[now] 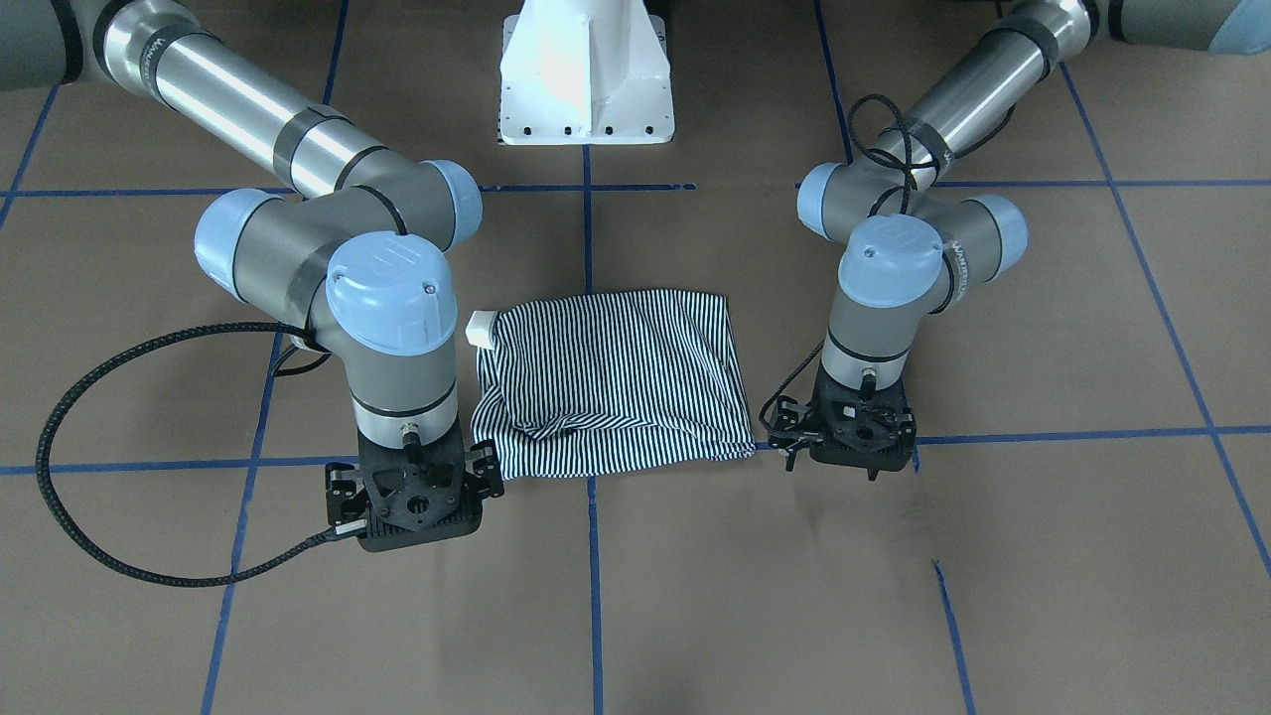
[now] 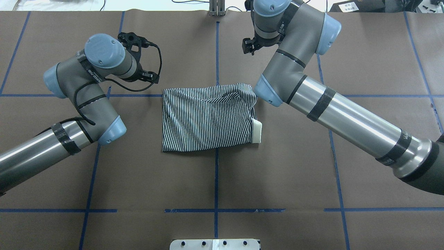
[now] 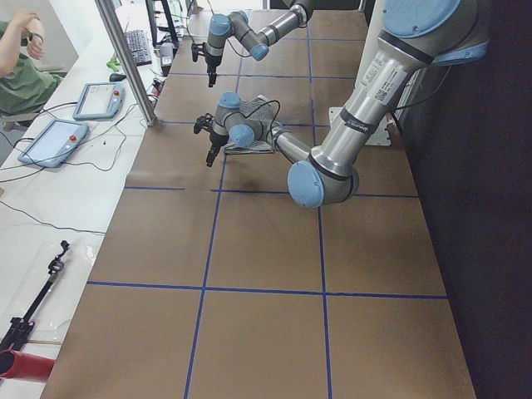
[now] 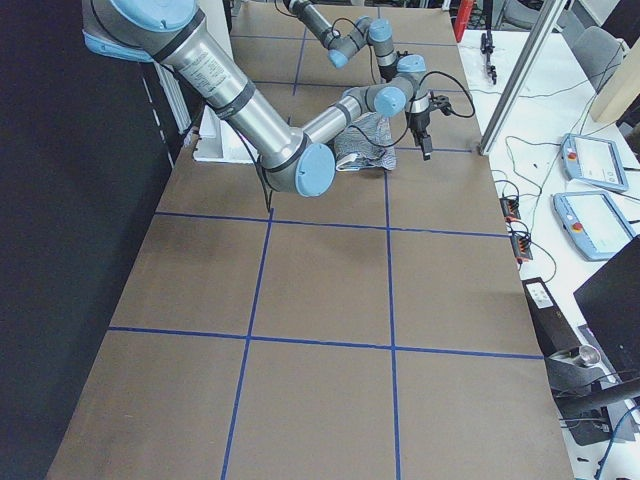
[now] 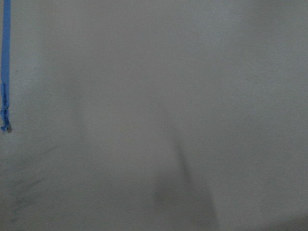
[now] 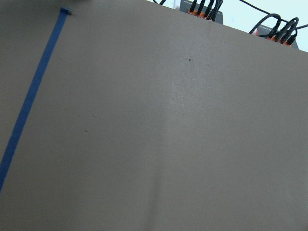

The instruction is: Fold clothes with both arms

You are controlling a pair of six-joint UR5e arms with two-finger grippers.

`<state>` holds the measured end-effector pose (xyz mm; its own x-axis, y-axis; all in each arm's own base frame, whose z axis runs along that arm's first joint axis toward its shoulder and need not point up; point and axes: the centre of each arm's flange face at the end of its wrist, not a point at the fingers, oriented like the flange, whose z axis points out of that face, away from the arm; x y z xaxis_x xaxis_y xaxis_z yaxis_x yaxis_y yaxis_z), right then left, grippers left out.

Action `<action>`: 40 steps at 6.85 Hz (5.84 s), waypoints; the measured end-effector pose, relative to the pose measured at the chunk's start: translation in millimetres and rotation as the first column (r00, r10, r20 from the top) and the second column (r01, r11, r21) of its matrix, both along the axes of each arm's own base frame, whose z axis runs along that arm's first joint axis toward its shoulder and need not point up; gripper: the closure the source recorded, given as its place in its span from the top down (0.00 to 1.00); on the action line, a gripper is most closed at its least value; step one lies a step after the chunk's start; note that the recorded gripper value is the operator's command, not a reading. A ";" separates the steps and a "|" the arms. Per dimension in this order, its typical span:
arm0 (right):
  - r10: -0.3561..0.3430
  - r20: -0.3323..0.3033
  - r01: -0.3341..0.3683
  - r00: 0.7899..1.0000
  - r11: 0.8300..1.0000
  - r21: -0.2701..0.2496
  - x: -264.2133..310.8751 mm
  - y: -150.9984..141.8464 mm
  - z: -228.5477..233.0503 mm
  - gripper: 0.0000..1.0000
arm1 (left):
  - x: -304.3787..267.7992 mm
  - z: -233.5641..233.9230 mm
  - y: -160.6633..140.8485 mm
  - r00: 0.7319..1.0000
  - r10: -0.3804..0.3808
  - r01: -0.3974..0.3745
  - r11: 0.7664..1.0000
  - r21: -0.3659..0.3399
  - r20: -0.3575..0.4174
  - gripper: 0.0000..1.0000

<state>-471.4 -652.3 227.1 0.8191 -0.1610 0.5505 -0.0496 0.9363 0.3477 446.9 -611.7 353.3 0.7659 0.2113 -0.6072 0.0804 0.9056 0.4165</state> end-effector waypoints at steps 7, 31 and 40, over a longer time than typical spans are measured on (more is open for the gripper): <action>0.058 0.091 -0.057 0.994 0.998 -0.021 -74.0 207.9 -18.2 1.00 | -59.1 -2.3 -32.5 0.996 0.085 -0.084 0.994 0.072 -0.014 1.00; -0.224 0.068 0.234 0.972 0.940 -0.249 513.0 133.6 372.2 1.00 | -477.2 255.4 104.6 0.984 0.176 -0.178 0.972 -0.156 -0.026 1.00; -0.217 0.112 0.240 0.970 0.928 -0.284 516.6 175.1 395.2 1.00 | -479.1 266.5 119.7 0.984 0.164 -0.175 0.961 -0.214 -0.070 1.00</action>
<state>45.2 -477.2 622.4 0.7324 -0.1604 0.6617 0.1623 0.9850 0.0591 -32.2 -492.0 619.8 0.6970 0.1931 -0.6906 -0.0663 0.9763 0.2061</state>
